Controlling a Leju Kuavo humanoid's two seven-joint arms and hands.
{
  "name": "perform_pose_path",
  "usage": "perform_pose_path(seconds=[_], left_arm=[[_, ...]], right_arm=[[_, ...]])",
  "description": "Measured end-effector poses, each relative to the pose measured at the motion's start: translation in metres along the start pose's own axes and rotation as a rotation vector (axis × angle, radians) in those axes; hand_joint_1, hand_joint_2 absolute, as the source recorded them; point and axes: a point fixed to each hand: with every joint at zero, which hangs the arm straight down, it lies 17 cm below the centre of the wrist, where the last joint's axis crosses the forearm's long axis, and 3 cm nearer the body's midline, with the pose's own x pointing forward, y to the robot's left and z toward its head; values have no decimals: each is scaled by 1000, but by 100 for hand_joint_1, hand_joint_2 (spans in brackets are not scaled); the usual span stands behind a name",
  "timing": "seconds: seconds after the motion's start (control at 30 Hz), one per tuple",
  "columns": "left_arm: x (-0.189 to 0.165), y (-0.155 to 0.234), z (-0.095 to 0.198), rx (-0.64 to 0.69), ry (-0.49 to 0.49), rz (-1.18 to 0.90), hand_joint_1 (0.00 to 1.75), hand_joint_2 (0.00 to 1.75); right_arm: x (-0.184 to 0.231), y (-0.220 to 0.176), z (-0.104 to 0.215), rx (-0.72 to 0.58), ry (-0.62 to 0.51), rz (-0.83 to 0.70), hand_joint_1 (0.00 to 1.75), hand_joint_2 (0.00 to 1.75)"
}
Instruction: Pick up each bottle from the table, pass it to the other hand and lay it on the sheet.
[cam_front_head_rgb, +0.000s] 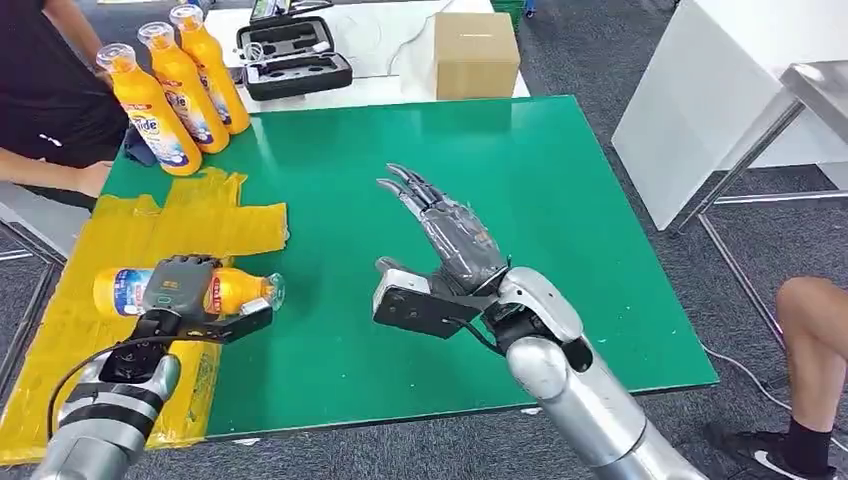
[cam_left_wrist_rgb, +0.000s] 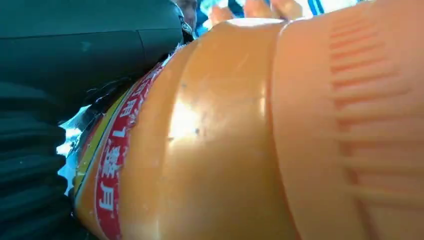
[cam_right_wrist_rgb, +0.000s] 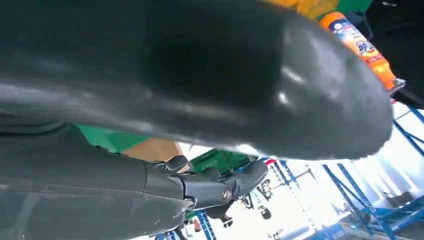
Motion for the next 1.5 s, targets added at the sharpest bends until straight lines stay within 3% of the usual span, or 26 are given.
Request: perform_pose_path(seconds=[0.33, 0.37, 0.43, 0.47, 0.5, 0.73, 1.17, 1.37, 1.5], left_arm=[[-39, -33, -8, -122, 68, -43, 175, 175], [-44, -35, -9, -132, 78, -44, 134, 175], [-55, -40, -9, -150, 96, -48, 134, 175], [-59, -42, -8, -157, 103, -52, 3, 175], [-62, -43, -8, -163, 107, -55, 0, 0], [-70, -48, -7, -184, 108, -47, 0, 0], [-35, -59, 2, -221, -84, 29, 0, 0], [-10, -32, 11, -49, -91, 135, 0, 0], [0, 20, 16, 189, -59, 212, 0, 0]], right_arm=[[0, -8, -4, -1, -10, 16, 0, 0], [0, -8, -3, 1, -10, 17, 0, 0], [-1, -7, -3, 5, -9, 19, 0, 0], [-1, -7, -2, 6, -9, 21, 0, 0], [-1, -7, -2, 7, -9, 22, 0, 0], [-3, -7, -1, 10, -7, 26, 0, 0], [-9, -7, 2, 25, 2, 23, 0, 0], [-17, -14, 7, -13, 27, 16, 0, 0], [-23, -14, 15, -45, 48, -3, 0, 0]])
